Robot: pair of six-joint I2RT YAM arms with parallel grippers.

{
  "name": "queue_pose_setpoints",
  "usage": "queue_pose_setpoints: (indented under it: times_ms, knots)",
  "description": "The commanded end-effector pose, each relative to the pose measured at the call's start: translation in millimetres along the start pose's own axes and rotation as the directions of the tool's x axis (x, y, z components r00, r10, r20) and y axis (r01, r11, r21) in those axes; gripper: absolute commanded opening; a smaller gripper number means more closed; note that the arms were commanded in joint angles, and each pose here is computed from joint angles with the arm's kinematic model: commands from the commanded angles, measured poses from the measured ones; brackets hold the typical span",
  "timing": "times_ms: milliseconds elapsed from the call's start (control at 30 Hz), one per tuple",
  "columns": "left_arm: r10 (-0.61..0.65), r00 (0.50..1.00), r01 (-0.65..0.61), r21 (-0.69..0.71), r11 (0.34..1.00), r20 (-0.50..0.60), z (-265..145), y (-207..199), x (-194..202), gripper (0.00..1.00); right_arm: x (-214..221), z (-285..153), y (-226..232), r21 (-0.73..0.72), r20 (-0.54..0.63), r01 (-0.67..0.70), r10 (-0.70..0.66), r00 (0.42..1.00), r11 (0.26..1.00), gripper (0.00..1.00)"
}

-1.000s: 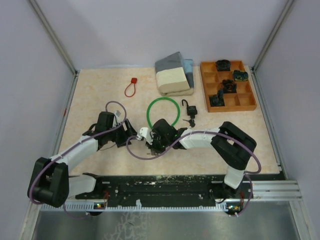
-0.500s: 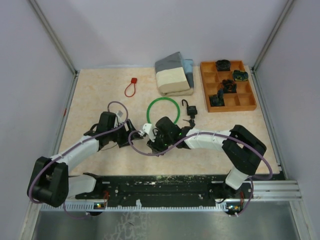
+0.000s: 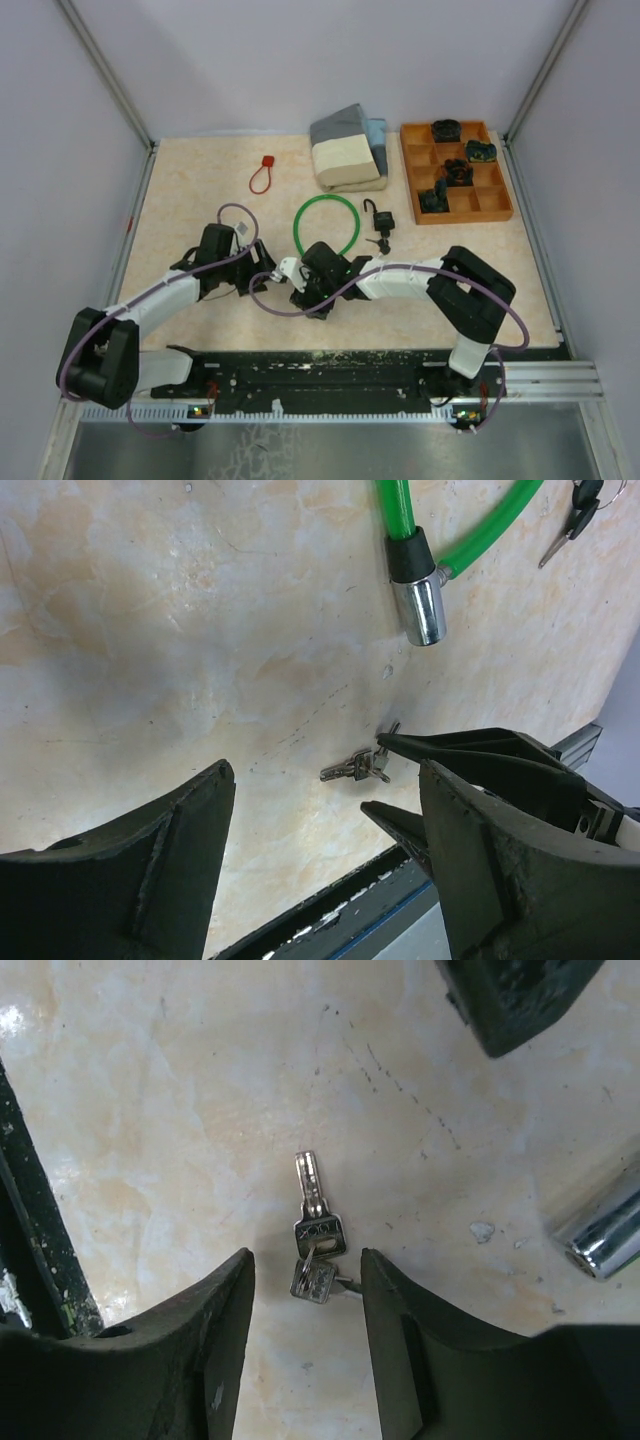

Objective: Unlock with the key
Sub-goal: Pick up the key from the center of the board.

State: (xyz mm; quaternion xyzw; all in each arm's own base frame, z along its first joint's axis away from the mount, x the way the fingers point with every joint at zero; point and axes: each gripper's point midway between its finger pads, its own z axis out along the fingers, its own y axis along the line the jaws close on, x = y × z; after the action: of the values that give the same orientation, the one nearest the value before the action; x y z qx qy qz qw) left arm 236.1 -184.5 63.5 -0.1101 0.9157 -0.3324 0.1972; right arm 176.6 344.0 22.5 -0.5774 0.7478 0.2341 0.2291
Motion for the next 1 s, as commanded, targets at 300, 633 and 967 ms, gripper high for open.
queue_pose_setpoints:
  times_ms: [300,633,967]
  knots:
    - [0.004,1.0,-0.004,0.045,0.999,-0.006,4.0,-9.5,0.0,0.79,-18.4,0.1,-15.2,0.105,0.042,0.037,-0.041,0.998,0.994,0.18]
    - [-0.008,1.0,0.009,0.08,0.997,-0.018,4.3,-18.6,7.1,0.79,-47.2,-25.5,-19.5,0.065,0.27,-0.125,0.103,0.957,0.99,0.0]
    - [-0.103,0.993,0.111,0.173,0.979,-0.058,10.5,-34.9,25.1,0.79,-52.4,-40.3,-27.6,0.042,0.413,-0.282,0.24,0.878,0.959,0.0]
